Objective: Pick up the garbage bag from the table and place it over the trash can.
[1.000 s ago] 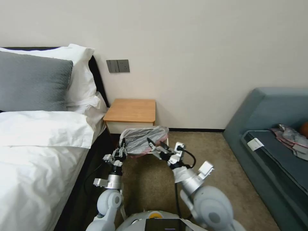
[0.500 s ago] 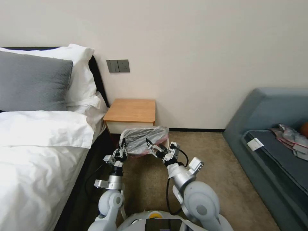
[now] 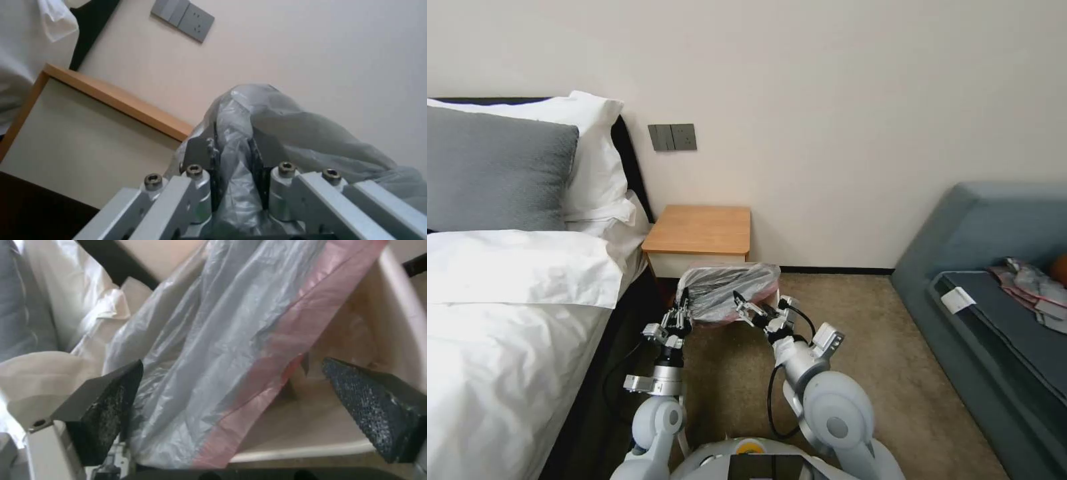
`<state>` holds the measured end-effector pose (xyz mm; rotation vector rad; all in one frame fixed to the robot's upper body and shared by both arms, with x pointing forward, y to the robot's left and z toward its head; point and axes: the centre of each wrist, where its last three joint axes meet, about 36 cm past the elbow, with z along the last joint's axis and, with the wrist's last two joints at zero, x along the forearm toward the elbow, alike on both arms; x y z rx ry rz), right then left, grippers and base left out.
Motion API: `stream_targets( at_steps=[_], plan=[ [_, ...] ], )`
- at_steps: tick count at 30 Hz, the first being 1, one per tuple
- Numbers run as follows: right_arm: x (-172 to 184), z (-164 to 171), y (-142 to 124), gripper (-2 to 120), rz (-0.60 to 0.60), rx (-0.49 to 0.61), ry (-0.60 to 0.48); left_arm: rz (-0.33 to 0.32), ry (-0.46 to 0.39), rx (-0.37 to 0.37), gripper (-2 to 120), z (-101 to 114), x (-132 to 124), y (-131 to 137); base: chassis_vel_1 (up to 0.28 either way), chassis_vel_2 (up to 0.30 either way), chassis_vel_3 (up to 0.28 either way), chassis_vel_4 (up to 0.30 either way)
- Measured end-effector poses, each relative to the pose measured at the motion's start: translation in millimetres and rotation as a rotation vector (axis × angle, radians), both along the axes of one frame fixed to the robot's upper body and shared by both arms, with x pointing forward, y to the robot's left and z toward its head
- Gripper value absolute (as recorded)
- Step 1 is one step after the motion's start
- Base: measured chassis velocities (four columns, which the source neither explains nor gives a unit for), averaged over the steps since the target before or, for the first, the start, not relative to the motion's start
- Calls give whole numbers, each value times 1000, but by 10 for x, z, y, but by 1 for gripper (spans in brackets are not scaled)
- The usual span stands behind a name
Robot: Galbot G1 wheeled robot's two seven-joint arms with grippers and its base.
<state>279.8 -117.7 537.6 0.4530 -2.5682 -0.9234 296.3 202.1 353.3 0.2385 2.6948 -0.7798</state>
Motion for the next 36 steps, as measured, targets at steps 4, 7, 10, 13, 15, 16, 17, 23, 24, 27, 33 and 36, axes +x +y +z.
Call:
stream_targets(
  at_steps=[4, 7, 10, 13, 15, 16, 17, 23, 24, 27, 33, 36],
  plan=[
    [32, -22, -11, 100, 1, -9, -11, -6, -5, 3, 11, -6, -6, -2, 0, 0, 0, 0],
    [76, -28, -17, 100, 6, -6, -27, -16, -7, 4, 11, -14, -21, -17, 0, 0, 0, 0],
    [106, -18, -23, 100, 9, -3, -42, -23, -6, 4, 11, -21, -35, -26, 0, 0, 0, 0],
    [141, -19, -16, 100, 15, 2, -54, -26, -4, 6, 11, -27, -46, -24, 0, 0, 0, 0],
    [145, -25, -13, 99, 15, 3, -56, -26, -4, 7, 11, -27, -47, -22, 0, 0, 0, 0],
    [141, -35, -4, 92, 18, 1, -59, -25, -5, 8, 11, -25, -45, -18, 0, 0, 0, 0],
    [141, -35, -4, 92, 18, 1, -59, -25, -5, 8, 11, -25, -45, -18, 0, 0, 0, 0],
    [129, -66, 39, 67, 20, -7, -78, -22, -7, 9, 11, -11, -34, -10, 0, 0, 0, 0],
    [129, -66, 39, 67, 20, -7, -78, -22, -7, 9, 11, -11, -34, -10, 0, 0, 0, 0],
    [130, -65, 42, 52, 19, -8, -90, -23, -7, 8, 11, -6, -32, -10, 0, 0, 0, 0],
    [128, -68, 43, 35, 19, -9, -95, -22, -7, 8, 11, -3, -31, -9, 0, 0, 0, 0],
    [122, -73, 45, 20, 16, -11, -98, -21, -6, 7, 11, 1, -30, -9, 0, 0, 0, 0]
  ],
)
